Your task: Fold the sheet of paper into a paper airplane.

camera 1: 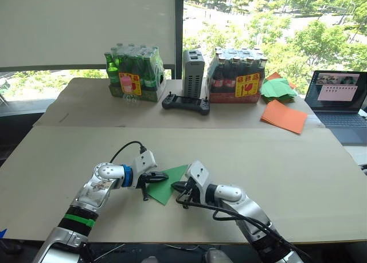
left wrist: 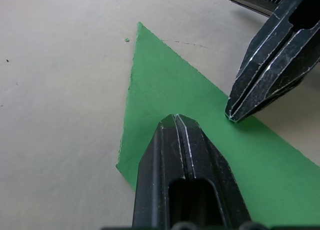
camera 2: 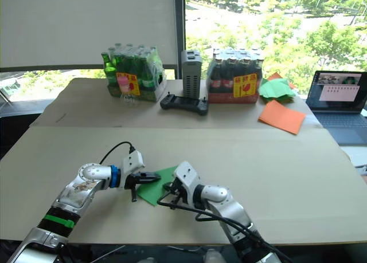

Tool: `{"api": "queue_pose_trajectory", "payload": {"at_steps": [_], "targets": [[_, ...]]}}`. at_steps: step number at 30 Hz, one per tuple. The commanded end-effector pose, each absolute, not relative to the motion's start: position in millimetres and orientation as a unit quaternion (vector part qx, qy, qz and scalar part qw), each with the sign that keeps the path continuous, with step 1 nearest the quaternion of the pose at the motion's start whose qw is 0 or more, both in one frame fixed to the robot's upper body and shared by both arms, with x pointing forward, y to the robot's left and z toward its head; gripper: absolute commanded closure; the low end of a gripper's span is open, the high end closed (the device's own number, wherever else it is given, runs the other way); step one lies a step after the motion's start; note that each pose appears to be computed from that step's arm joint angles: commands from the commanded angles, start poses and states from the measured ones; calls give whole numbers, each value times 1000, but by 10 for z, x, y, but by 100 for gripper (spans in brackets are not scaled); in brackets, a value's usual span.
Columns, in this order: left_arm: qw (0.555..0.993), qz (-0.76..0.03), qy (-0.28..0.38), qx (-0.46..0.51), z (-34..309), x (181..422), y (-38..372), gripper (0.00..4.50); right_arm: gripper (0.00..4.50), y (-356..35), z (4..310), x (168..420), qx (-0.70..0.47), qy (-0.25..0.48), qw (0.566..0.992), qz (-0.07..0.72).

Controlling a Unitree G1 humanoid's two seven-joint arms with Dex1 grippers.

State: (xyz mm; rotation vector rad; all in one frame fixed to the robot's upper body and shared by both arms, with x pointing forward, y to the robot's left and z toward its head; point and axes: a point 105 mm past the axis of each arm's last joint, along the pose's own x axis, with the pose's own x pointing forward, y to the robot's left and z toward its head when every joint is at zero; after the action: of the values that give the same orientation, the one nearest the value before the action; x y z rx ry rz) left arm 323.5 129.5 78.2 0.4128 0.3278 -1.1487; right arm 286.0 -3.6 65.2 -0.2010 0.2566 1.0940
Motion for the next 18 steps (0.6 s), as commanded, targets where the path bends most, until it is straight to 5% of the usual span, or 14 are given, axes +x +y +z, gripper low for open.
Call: {"api": "queue_pose_trajectory", "payload": {"at_steps": [1,18], "targets": [[801,-538,171,199,721,3195,1314,449,450,44,375,2636,-86,184,814,544],[796,-541,182,203,702,3158,1351,449,450,178,268,2336,-105,205,775,588]]}}
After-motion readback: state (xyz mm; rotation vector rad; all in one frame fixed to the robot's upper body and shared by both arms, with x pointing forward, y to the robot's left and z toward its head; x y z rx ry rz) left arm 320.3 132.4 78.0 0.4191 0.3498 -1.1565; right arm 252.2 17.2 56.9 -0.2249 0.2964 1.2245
